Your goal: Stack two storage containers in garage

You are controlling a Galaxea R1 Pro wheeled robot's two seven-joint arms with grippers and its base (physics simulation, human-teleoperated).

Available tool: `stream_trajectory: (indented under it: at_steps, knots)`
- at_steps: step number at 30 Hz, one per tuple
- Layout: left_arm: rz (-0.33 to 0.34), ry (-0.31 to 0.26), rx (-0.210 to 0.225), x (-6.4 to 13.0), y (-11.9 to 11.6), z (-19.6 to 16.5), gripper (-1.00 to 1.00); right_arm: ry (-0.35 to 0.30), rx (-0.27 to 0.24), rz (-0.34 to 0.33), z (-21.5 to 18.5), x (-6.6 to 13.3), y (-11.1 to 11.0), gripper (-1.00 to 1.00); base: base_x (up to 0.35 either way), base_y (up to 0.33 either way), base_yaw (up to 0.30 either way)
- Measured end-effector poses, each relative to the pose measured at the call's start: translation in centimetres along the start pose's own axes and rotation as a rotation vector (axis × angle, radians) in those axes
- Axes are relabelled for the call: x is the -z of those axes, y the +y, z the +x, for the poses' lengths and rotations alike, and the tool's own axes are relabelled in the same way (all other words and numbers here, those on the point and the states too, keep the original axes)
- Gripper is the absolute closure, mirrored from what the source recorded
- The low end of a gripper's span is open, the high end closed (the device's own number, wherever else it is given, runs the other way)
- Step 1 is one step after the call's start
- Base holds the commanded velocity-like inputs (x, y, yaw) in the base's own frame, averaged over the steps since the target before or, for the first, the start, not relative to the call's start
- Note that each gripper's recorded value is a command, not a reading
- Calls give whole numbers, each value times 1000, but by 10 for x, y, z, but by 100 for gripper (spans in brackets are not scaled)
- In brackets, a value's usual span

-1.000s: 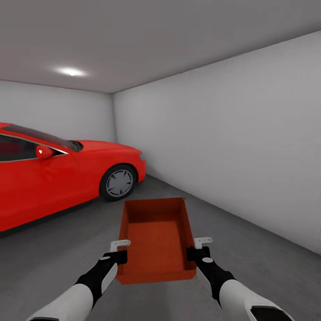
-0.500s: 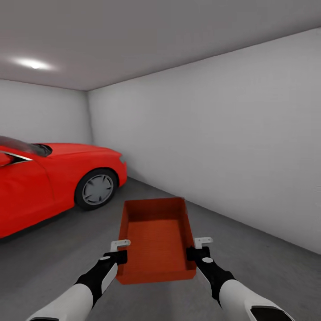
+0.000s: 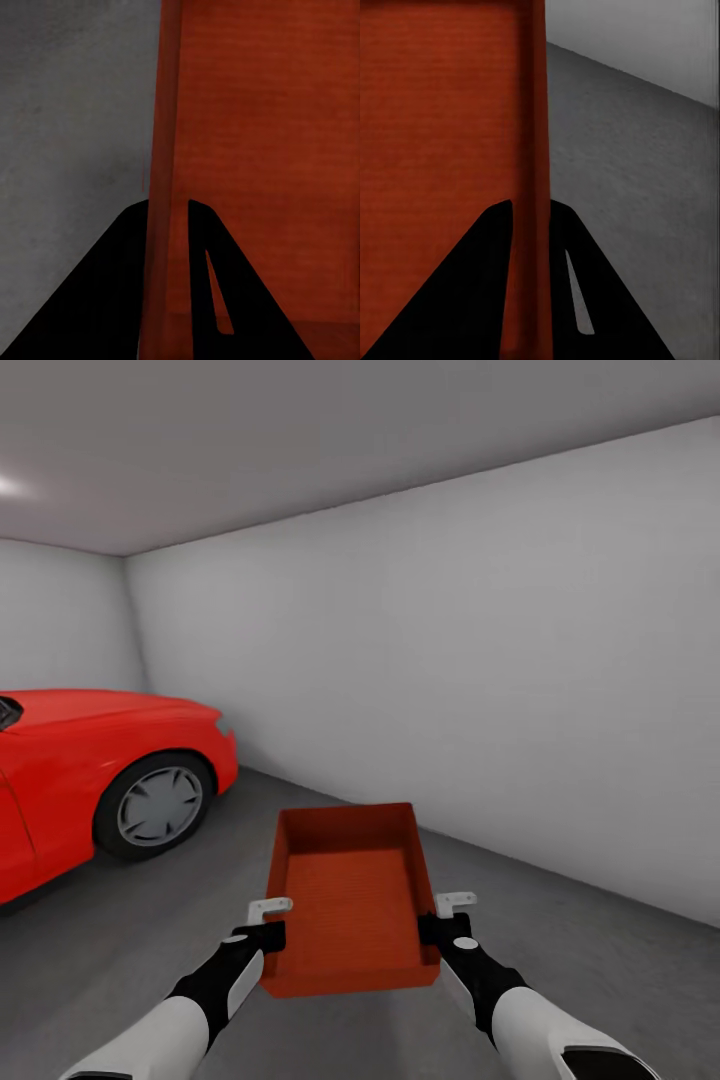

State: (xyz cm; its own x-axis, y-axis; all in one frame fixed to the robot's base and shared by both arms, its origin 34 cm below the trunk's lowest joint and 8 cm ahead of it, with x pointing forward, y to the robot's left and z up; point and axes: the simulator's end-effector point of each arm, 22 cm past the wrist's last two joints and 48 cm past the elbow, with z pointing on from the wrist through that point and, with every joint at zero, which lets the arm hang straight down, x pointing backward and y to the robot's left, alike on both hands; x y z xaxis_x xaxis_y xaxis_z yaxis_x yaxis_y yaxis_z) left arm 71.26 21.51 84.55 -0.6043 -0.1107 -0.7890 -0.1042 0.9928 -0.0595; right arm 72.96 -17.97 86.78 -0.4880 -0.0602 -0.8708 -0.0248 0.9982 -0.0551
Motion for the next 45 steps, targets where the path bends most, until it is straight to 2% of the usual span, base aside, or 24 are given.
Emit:
stream_trajectory:
  at_steps: [30, 45]
  knots:
    - [-1, 0, -1, 0, 0, 0, 100, 0, 0, 0, 0, 0, 0, 100, 320, 76, -286]
    - [-1, 0, 0, 0, 0, 0, 100, 0, 0, 0, 0, 0, 0, 100, 320, 76, -28]
